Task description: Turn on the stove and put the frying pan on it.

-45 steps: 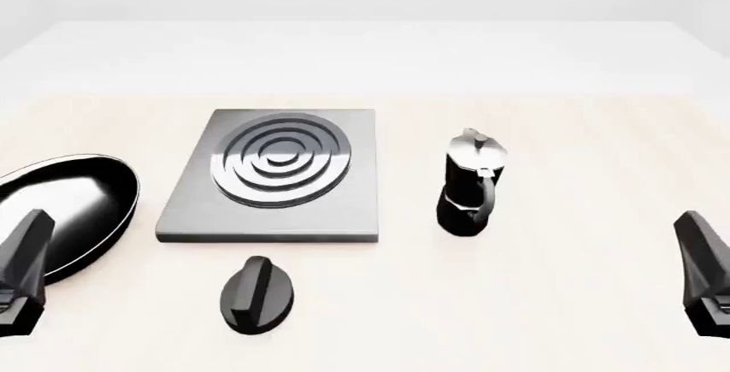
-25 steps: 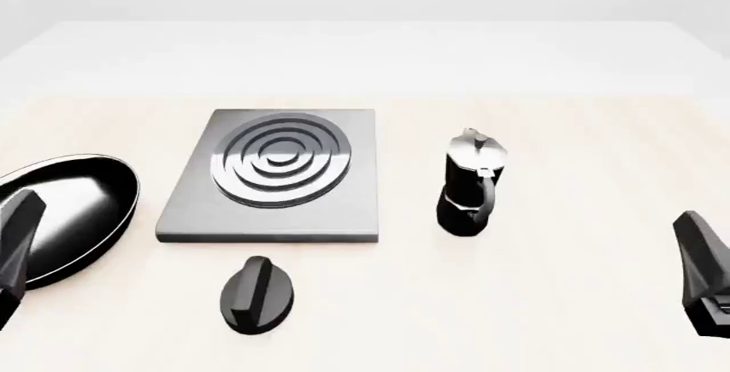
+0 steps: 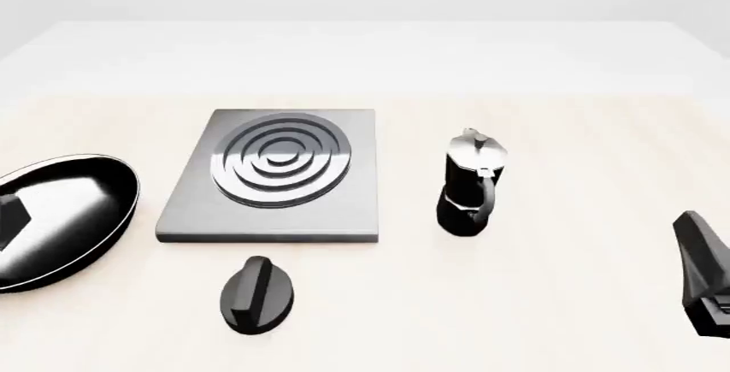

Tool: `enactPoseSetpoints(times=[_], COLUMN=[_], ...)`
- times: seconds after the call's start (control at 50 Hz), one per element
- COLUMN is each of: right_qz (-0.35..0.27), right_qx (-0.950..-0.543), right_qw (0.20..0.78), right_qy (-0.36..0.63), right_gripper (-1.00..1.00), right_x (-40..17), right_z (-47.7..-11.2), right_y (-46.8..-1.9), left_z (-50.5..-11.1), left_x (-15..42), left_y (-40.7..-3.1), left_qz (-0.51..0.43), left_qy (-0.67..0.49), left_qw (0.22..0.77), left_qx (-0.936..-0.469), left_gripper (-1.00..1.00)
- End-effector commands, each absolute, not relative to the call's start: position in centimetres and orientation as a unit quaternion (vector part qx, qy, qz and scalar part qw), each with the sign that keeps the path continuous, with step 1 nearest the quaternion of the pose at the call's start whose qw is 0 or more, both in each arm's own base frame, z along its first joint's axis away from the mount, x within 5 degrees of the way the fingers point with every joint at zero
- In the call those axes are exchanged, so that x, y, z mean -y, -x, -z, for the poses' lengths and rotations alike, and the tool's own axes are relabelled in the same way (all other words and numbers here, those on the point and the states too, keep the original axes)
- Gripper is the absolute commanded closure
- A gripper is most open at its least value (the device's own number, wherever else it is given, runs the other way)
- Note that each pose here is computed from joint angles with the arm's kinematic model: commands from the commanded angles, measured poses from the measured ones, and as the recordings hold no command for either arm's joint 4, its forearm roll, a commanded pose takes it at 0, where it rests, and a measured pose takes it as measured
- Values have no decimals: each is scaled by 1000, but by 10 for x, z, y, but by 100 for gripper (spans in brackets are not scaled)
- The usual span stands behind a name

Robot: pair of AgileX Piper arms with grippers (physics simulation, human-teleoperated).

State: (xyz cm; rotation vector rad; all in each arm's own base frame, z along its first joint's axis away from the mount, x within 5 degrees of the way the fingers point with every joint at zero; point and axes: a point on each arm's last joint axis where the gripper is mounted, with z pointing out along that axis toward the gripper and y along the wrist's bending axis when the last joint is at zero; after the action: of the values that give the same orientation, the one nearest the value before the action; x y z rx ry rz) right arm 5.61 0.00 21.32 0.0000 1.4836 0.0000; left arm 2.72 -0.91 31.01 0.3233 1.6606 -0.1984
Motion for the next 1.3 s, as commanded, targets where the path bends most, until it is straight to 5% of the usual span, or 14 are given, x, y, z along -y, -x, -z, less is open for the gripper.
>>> enactPoseSetpoints(times=[0.02, 0.62, 1.3], right_qz=[0, 0, 0], right_qx=[-676, -676, -676], right_qw=[737, 737, 737], right_qy=[0, 0, 0], right_gripper=[-100, -100, -100], right_x=[0, 0, 0], right_z=[-213, -213, -213], right_y=[-56, -56, -56], left_z=[-315, -265, -216], left_x=[9, 35, 62], left_y=[-19, -47, -78], left_qz=[125, 198, 199], left_qy=[-170, -229, -229], left_qw=[606, 500, 468], left_qx=[-767, -812, -830], left_gripper=[-100, -100, -100])
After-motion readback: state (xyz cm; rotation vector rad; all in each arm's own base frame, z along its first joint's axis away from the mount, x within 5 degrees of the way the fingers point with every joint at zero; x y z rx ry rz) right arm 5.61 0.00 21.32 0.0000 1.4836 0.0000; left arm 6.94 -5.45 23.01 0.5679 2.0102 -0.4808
